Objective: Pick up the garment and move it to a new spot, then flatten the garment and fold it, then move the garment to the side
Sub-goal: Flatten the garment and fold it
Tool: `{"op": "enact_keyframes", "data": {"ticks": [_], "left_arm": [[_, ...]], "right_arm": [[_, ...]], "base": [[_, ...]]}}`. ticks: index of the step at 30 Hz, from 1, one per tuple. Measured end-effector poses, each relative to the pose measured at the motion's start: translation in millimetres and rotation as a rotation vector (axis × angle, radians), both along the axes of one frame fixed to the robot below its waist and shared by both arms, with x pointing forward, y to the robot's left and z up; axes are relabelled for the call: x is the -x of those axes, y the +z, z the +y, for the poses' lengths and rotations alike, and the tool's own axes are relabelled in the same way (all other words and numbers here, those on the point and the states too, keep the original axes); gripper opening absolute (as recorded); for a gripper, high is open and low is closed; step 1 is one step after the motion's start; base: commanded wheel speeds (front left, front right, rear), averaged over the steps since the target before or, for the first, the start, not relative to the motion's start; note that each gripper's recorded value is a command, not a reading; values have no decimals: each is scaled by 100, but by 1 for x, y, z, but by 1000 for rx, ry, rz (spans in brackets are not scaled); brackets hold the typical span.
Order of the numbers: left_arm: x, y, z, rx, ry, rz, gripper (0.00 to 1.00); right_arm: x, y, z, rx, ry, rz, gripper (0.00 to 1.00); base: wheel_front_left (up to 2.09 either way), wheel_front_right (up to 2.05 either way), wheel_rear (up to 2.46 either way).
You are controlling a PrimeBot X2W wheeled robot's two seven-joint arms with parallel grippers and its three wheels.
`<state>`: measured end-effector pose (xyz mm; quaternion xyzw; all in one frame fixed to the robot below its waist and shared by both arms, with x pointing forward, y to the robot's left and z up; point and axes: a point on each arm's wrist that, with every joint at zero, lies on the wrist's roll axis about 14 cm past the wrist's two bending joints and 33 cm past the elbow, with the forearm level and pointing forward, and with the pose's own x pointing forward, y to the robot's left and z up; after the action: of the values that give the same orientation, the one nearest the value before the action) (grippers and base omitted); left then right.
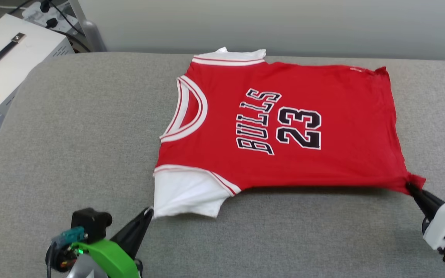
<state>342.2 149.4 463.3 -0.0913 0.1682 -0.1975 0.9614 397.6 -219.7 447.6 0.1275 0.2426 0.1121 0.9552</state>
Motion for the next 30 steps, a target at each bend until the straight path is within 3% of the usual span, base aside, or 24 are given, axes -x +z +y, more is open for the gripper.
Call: {"op": "enact_keyframes", "data": {"ticks": [9,15,20,30], "left_arm": [[51,-17,-6,6,-40,150,0],[78,-27,-14,27,-86,257,0],[63,-14,-11,46,-66,195,0],[-5,33,-15,43,-51,-44,0]], "right_arm": [[42,-7,-1,-22,7,82,0],[71,-22,-7,-50,-5,211,0],[66,-9,-6,-69,-6,183,0],[44,4,-6,-83,-23,145,0]], "base": [[0,0,0],[0,0,0],[0,0,0],[0,0,0]]}}
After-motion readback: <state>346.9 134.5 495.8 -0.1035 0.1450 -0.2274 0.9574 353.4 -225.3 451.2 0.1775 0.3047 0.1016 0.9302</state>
